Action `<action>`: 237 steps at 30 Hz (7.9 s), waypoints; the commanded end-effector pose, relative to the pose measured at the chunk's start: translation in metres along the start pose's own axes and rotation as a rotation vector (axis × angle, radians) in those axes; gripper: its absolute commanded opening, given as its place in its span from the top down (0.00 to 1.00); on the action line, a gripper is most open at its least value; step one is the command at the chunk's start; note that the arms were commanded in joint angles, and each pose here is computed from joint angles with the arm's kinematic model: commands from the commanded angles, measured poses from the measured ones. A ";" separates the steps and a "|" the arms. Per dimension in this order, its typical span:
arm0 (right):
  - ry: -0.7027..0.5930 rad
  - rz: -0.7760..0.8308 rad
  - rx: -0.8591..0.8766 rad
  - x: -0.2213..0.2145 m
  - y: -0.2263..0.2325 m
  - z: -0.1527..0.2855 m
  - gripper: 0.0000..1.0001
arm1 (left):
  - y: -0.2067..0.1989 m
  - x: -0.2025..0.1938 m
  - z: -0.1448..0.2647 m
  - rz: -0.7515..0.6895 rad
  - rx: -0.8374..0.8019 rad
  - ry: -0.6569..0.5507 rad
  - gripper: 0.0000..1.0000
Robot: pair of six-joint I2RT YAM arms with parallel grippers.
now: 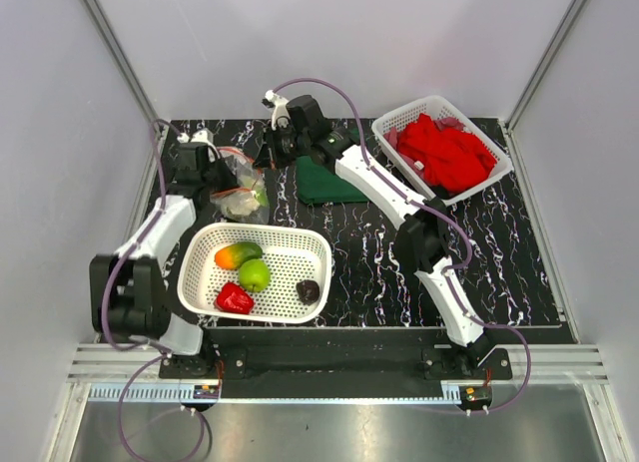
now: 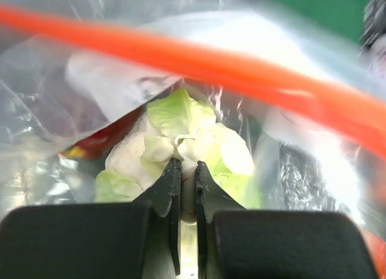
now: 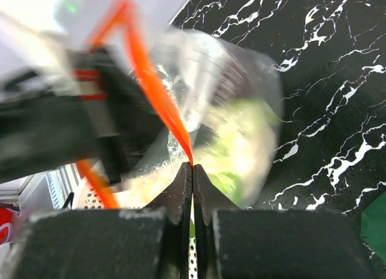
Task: Open the zip-top bag and remove the fake food
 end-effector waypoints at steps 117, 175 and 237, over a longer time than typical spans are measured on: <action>-0.101 0.103 -0.291 0.005 0.018 0.094 1.00 | 0.048 0.073 0.044 -0.016 0.233 -0.186 1.00; -0.052 0.057 0.029 0.025 0.028 0.029 1.00 | -0.024 0.086 0.217 -0.234 0.428 -0.580 1.00; -0.088 0.006 -0.083 0.022 0.014 0.044 1.00 | -0.087 0.053 0.148 -0.090 -0.214 -0.132 0.63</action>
Point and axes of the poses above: each gripper's point midway between its finger pads, its own z axis back along the fingers, its own y axis along the line the jaws close on, x = y × z, the point moved 5 cm from there along z, back along the fingers, and after that the axes turned 14 degrees about -z, right-handed, at the moved point
